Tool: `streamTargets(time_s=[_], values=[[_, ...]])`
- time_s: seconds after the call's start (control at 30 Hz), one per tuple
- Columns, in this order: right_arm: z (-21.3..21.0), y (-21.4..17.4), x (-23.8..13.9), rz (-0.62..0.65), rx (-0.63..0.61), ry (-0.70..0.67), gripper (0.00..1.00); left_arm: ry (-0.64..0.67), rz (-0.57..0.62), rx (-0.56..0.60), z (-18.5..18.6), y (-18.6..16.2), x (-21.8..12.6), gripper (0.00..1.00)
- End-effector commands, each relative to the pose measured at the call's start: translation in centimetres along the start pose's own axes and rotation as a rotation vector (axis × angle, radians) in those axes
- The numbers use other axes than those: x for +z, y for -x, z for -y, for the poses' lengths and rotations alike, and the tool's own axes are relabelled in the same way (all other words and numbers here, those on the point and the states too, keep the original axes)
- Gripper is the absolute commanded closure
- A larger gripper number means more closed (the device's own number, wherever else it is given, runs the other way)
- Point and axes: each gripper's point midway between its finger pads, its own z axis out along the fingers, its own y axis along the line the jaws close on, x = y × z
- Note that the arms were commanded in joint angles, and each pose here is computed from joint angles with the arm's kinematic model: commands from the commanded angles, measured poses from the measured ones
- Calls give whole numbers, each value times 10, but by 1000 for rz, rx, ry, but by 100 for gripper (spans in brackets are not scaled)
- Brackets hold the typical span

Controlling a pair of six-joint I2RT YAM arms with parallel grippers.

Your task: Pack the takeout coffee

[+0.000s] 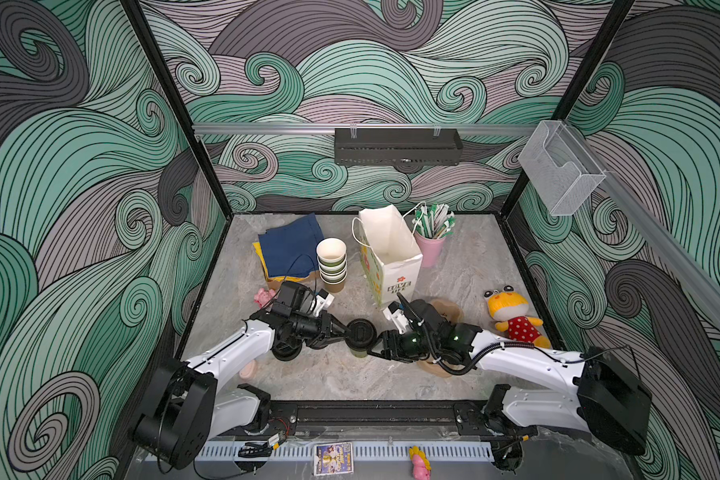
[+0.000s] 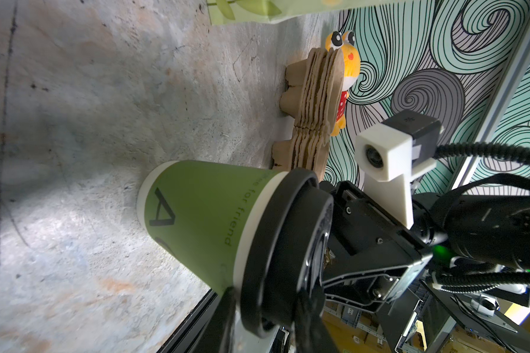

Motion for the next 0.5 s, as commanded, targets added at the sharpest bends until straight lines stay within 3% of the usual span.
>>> streamTargets(time_s=[0.0,0.2,0.47], values=[[-1,6,4,27,14,7,35,84,-15,-45,-21,-8,3,70],[2,11,12,37,22,2,33,78,-20,-40,-20,-9,3,70],[28,15,16,74,74,-107,31,79,-18,-38,-20,-10,3,70]])
